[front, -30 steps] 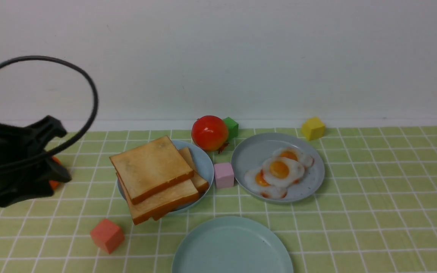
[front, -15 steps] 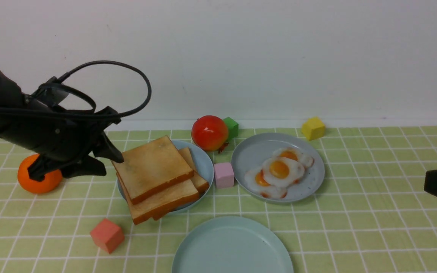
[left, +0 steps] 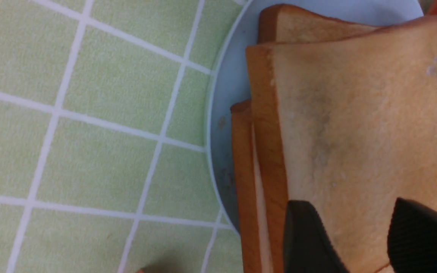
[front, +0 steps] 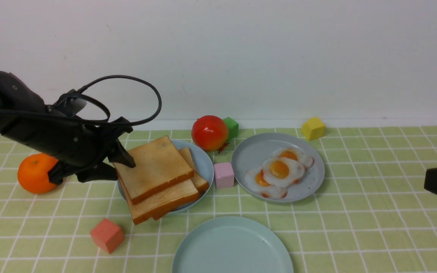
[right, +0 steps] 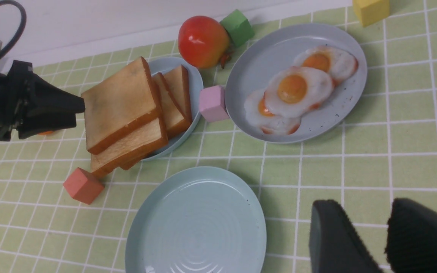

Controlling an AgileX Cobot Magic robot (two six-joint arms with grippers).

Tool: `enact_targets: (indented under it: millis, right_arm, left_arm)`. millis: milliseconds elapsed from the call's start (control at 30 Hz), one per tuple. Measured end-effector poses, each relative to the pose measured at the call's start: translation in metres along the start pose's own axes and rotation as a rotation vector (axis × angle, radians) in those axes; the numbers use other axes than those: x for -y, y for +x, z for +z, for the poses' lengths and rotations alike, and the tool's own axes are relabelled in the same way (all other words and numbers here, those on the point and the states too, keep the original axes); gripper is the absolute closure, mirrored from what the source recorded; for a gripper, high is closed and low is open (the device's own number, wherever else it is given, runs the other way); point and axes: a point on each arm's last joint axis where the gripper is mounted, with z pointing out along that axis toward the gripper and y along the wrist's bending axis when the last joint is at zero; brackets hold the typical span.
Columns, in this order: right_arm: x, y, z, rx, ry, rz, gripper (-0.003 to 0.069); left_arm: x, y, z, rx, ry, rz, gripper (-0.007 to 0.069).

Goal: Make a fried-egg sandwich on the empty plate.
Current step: Use the left arm to grab a slice of bread

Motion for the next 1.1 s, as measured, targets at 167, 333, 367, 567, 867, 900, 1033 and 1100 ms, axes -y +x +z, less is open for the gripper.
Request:
enact_targets:
  millis: [167,333,367,567,867,900,1033,1100]
  right_arm:
    - [0.0,0.0,0.0,0.0,0.0,0.0,0.0418]
    - [0.0,0.0,0.0,0.0,0.0,0.0,0.0418]
    - [0.0,0.0,0.0,0.0,0.0,0.0,0.0418]
    - [0.0,0.0,0.0,0.0,0.001,-0.001,0.0418]
    - [0.001,0.0,0.0,0.001,0.007,-0.008,0.0418]
    - [0.001,0.0,0.0,0.0,0.009,-0.011,0.0418]
    - [0.001,0.0,0.0,0.0,0.013,-0.016,0.0418]
    - [0.001,0.0,0.0,0.0,0.014,-0.017,0.0418]
  left_arm:
    - [0.0,-0.001,0.002,0.008,0.005,0.001,0.0303]
    - [0.0,-0.001,0.002,0.009,0.004,0.003,0.0303]
    - [0.0,-0.001,0.002,0.009,0.004,0.003,0.0303]
    - [-0.003,-0.001,0.007,-0.002,-0.005,0.0,0.0303]
    - [-0.008,-0.002,0.02,-0.004,-0.01,-0.04,0.0305]
    - [-0.009,-0.002,0.021,-0.004,-0.008,-0.045,0.0307]
    - [-0.01,-0.002,0.024,-0.006,-0.009,-0.052,0.0347]
    - [-0.01,-0.002,0.024,-0.006,-0.01,-0.052,0.0386]
